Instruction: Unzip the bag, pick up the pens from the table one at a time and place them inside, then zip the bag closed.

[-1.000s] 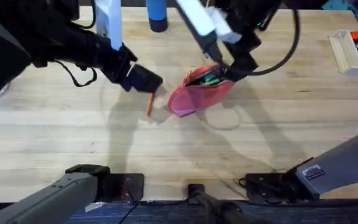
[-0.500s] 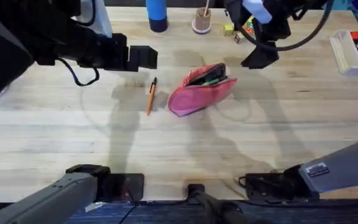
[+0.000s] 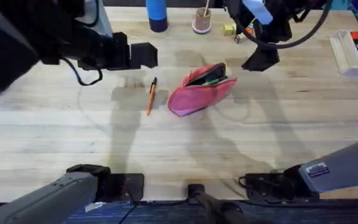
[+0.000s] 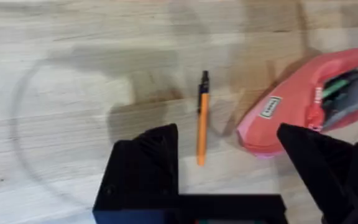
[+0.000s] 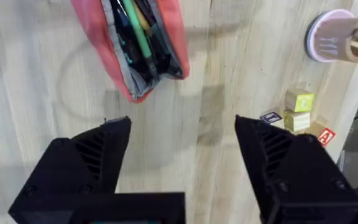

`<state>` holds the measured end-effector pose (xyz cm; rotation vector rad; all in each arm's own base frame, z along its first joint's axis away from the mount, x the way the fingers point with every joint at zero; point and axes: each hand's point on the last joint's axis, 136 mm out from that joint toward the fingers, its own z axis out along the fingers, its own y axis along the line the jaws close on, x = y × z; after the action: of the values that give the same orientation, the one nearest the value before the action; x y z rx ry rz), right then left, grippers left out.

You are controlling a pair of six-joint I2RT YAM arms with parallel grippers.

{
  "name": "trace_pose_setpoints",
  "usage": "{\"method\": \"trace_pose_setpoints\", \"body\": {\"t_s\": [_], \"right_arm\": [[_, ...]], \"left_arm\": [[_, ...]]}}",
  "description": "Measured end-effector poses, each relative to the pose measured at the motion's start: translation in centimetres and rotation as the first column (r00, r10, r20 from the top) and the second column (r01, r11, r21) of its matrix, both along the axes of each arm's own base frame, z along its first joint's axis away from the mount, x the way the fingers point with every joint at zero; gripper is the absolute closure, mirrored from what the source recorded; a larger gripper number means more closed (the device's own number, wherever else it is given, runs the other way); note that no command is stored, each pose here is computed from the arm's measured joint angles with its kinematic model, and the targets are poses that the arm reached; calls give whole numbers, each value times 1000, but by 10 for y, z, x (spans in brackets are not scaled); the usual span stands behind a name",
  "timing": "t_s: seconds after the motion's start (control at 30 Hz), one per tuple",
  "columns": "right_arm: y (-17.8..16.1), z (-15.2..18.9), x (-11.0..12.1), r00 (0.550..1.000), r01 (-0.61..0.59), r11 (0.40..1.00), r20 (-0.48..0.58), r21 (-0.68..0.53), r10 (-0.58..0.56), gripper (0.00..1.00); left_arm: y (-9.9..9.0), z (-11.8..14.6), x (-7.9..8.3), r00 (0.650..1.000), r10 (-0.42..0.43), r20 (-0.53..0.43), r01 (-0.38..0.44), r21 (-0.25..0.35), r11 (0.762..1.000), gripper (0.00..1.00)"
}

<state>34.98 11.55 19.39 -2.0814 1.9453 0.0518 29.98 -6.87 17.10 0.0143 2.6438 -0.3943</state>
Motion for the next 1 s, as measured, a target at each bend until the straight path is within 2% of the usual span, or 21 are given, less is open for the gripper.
{"method": "trace_pose_setpoints", "body": {"t_s": [0.33,0.5,0.83,1.0], "right_arm": [[0,0,0,1000,3,1000,-1,0,-3,5],[0,0,0,1000,3,1000,-1,0,-3,4],[0,0,0,1000,3,1000,-1,0,-3,4],[0,0,0,1000,3,1000,-1,0,-3,5]], "left_arm": [[-17,-54,17,992,-46,-115,59,108,992,6],[-21,-75,30,990,-50,-134,68,134,989,6],[-18,-132,36,967,-36,-251,81,173,982,6],[-20,-132,44,970,-32,-240,77,180,981,6]]}}
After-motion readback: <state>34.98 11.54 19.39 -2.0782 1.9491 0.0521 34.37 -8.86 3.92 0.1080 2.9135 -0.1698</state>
